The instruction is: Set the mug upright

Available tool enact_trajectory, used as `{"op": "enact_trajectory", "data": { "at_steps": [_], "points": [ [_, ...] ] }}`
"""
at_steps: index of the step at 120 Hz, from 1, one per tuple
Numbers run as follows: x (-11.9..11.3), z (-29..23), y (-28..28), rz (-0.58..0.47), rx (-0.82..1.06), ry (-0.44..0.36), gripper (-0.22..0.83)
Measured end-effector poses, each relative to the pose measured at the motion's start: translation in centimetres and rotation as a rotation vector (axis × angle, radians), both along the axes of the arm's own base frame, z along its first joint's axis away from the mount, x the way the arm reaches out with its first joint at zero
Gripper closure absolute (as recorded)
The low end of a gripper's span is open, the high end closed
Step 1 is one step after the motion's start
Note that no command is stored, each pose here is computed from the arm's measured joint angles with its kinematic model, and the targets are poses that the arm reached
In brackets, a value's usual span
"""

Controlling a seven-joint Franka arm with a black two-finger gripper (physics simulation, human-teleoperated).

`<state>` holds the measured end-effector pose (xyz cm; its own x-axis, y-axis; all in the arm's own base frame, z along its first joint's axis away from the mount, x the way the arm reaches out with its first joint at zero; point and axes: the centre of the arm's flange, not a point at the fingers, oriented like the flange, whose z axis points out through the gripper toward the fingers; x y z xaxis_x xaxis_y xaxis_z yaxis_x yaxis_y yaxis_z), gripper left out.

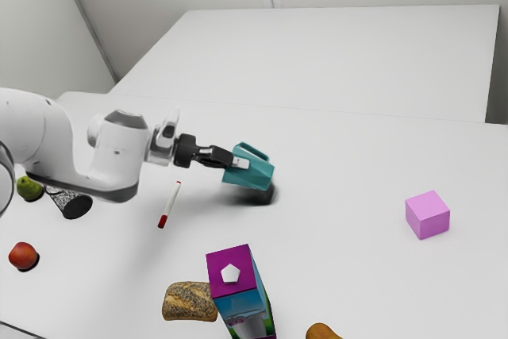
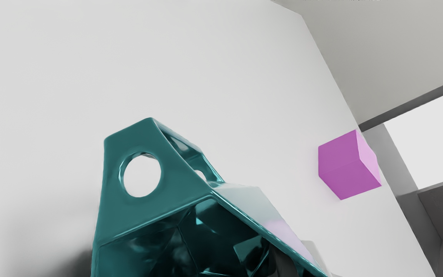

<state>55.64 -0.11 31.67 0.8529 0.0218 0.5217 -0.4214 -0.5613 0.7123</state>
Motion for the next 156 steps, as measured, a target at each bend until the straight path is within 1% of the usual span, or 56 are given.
{"op": "enact_trajectory", "data": {
  "at_steps": [13,27,35,43,59,83,93,105,119,141,156],
  "points": [
    [0.5,4.0,-0.4,-0.071,0.078,-0.056,0.78],
    [0.8,7.7,0.1,-0.183,0.263,-0.065,0.78],
    [0.6,9.0,0.5,-0.239,0.384,-0.04,0.79],
    [0.2,9.5,1.0,-0.288,0.509,0.003,0.79],
    [-0.5,9.2,1.7,-0.324,0.694,0.103,0.79],
    [-2.2,8.9,2.0,-0.283,0.869,0.21,0.79],
    [-3.2,7.9,1.9,-0.247,0.923,0.233,0.79],
    [-3.6,6.9,1.5,-0.199,0.975,0.229,0.79],
    [-4.0,6.2,0.7,-0.145,1.008,0.208,0.79],
    [-4.4,6.4,0.0,-0.062,1.036,0.176,0.79],
    [-4.5,6.0,0.0,-0.014,1.041,0.18,0.79]
  ]
}}
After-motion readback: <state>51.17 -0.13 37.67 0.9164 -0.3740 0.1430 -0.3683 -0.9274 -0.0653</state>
